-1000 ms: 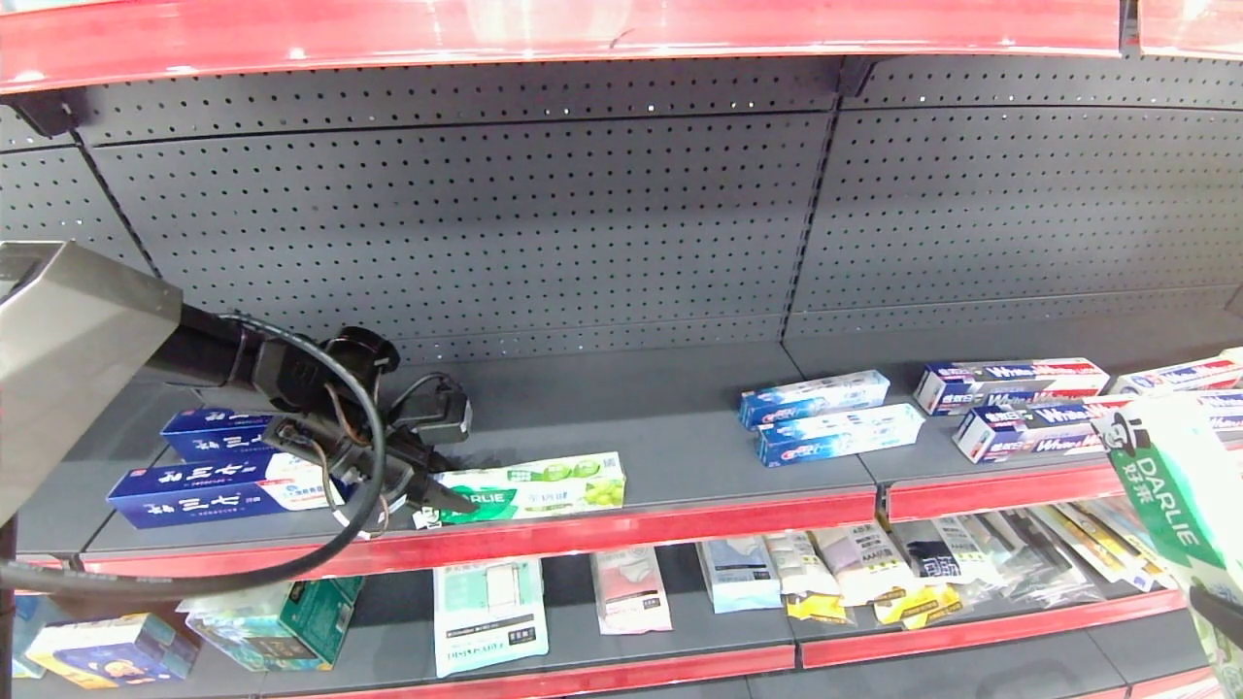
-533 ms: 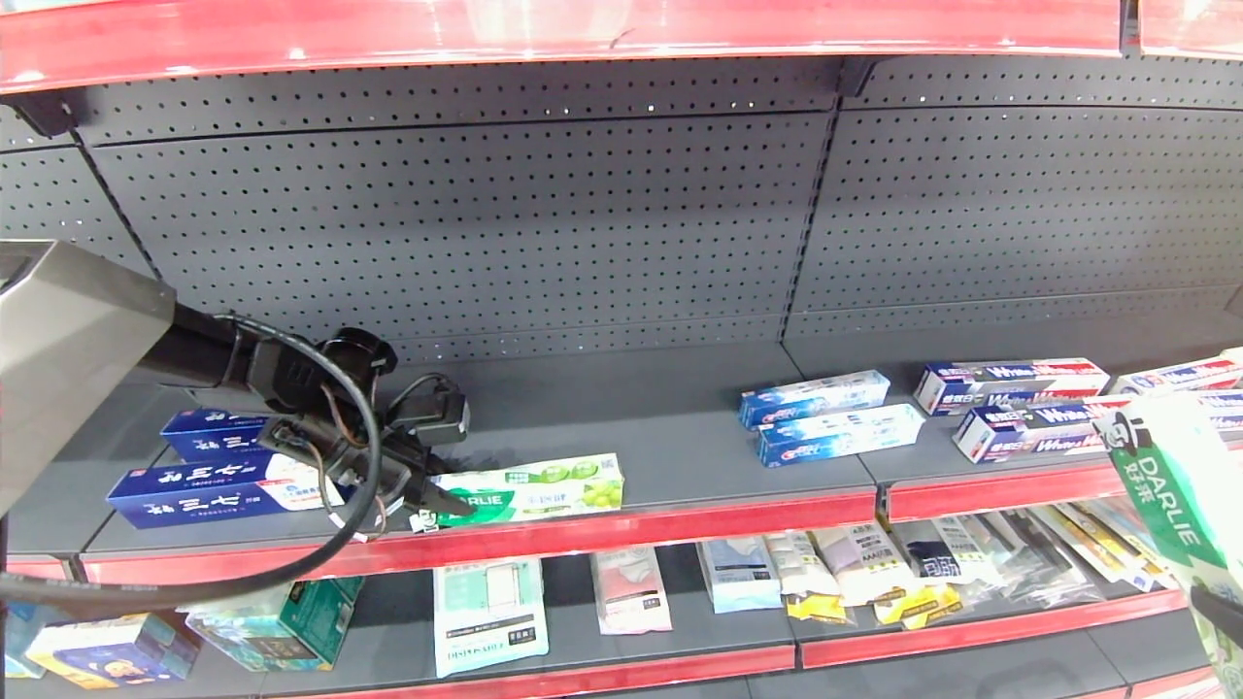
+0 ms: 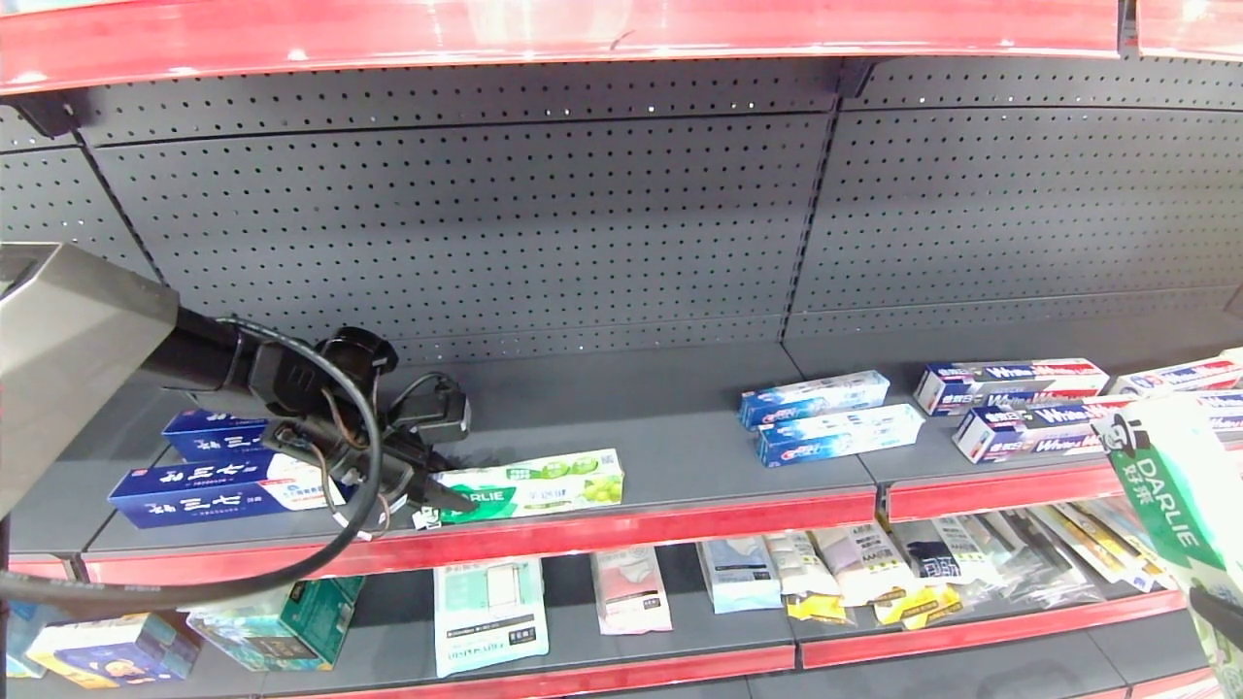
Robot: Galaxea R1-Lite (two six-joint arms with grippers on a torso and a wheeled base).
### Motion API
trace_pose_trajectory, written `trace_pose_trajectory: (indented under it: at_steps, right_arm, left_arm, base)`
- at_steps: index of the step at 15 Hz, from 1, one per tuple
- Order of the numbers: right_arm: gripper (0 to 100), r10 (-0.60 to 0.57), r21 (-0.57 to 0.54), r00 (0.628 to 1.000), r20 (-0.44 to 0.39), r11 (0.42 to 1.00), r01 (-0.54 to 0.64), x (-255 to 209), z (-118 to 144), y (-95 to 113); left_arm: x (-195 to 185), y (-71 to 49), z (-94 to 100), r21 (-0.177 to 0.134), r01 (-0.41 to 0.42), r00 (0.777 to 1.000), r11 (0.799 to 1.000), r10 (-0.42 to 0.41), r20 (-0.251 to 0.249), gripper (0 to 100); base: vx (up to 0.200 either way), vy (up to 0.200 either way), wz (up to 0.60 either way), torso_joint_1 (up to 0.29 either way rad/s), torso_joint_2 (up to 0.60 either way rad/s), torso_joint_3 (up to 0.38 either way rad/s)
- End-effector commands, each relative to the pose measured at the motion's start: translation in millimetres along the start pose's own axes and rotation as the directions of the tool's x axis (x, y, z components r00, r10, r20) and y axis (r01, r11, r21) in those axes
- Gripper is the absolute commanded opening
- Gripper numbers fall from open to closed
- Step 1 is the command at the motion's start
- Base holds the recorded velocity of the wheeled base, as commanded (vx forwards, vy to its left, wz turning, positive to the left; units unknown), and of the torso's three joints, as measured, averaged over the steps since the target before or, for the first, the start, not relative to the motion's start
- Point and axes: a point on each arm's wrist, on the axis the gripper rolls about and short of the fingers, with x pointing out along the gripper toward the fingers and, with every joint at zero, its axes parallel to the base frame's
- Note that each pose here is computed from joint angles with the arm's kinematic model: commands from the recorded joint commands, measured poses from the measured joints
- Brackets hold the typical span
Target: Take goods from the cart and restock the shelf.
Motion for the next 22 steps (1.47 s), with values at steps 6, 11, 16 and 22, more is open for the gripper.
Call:
trace_pose_trajectory:
  at_steps: [6,11,16,22]
  right_arm:
    - [0,0.000,0.001,1.000,0.001,1.000,0.000,0.1,0.1,0.0]
    - [0,0.000,0.001,1.000,0.001,1.000,0.000,0.1,0.1,0.0]
    - [0,0.000,0.001,1.000,0.001,1.000,0.000,-0.2,0.0,0.0]
    - [0,0.002,0.000,1.000,-0.011,1.000,-0.002,0.4,-4.1,0.9]
  left_arm:
    - [3.2,-3.8,3.1,0.001,0.016,1.000,1.000,-0.016,0.000,0]
    - [4.1,-4.3,2.1,0.000,0.016,1.000,1.000,-0.016,-0.002,100]
    - [3.7,-4.3,2.5,-0.013,0.016,1.000,1.000,-0.016,0.000,100]
    - [1.1,-3.4,4.3,-0.033,0.007,1.000,0.999,-0.007,0.002,100]
  base:
    - [0.000,0.000,0.00,0.000,0.00,0.000]
    - [0.000,0.000,0.00,0.000,0.00,0.000]
    - [0.000,0.000,0.00,0.000,0.00,0.000]
    - [0.000,0.000,0.00,0.000,0.00,0.000]
